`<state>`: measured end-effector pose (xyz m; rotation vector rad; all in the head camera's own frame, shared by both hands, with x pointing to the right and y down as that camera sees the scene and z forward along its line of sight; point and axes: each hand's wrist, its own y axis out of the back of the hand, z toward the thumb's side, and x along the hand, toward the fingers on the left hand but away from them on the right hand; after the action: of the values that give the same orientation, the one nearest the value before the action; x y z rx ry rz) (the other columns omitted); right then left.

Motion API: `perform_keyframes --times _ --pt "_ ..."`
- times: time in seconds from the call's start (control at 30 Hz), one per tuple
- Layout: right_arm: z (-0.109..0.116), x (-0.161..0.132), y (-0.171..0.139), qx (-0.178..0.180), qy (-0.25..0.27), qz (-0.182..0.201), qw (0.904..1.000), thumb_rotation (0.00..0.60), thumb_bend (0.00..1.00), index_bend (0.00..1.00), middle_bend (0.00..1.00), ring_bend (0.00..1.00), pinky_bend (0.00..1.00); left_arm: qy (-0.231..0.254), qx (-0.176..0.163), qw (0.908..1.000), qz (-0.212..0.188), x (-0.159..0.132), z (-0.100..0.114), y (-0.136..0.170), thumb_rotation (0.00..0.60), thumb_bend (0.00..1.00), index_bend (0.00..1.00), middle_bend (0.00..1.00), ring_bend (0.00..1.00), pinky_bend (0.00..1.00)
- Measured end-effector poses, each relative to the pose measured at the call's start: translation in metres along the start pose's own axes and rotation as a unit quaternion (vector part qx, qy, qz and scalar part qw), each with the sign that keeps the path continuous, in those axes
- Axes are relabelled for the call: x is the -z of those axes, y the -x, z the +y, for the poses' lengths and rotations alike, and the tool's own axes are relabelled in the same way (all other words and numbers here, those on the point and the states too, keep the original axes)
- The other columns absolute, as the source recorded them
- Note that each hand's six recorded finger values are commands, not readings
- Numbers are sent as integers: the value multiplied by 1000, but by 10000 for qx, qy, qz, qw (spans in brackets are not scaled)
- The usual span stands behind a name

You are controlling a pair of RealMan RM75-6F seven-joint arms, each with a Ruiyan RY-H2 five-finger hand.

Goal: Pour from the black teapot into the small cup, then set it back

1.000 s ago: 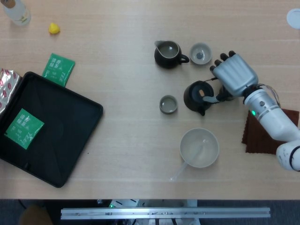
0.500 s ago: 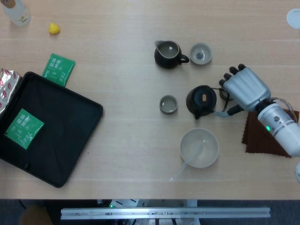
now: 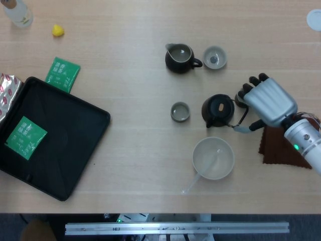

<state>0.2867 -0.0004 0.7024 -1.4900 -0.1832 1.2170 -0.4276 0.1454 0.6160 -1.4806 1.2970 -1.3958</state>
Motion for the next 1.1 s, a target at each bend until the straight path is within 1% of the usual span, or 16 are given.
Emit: perform_keyframes --times 0.03,0.07,0.1,0.17,0.3,0.6,0.83,1.1 --pt "2 1 0 64 -60 7 10000 461 0 426 410 259 296 2 0 10000 4 0 0 0 600 296 113 170 101 90" --pt "5 2 0 142 -161 21 9998 521 0 416 402 251 296 3 2 10000 6 0 0 1 600 296 113 170 101 90" --pt "6 2 0 194 -248 35 9995 568 0 393 385 237 296 4 4 10000 11 0 0 1 600 296 113 170 101 90" --pt "7 4 1 282 -470 66 9985 598 0 358 359 217 296 7 11 10000 20 0 -1 1 600 296 113 170 101 90" --pt "4 6 1 304 -753 69 9967 600 0 290 308 186 296 5 18 10000 12 0 -1 2 600 295 113 170 101 90" --pt "-5 -6 0 355 -893 165 9952 600 0 224 251 144 264 3 21 10000 -16 -2 -1 2 600 296 113 169 101 90" --pt "-10 -19 2 363 -1034 256 9936 600 0 211 243 136 262 -1 -5 10000 24 1 1 3 600 296 113 170 101 90" --pt "-23 -33 4 227 -1193 350 9920 600 0 210 244 136 262 11 1 10000 42 3 0 5 600 296 113 170 101 90"
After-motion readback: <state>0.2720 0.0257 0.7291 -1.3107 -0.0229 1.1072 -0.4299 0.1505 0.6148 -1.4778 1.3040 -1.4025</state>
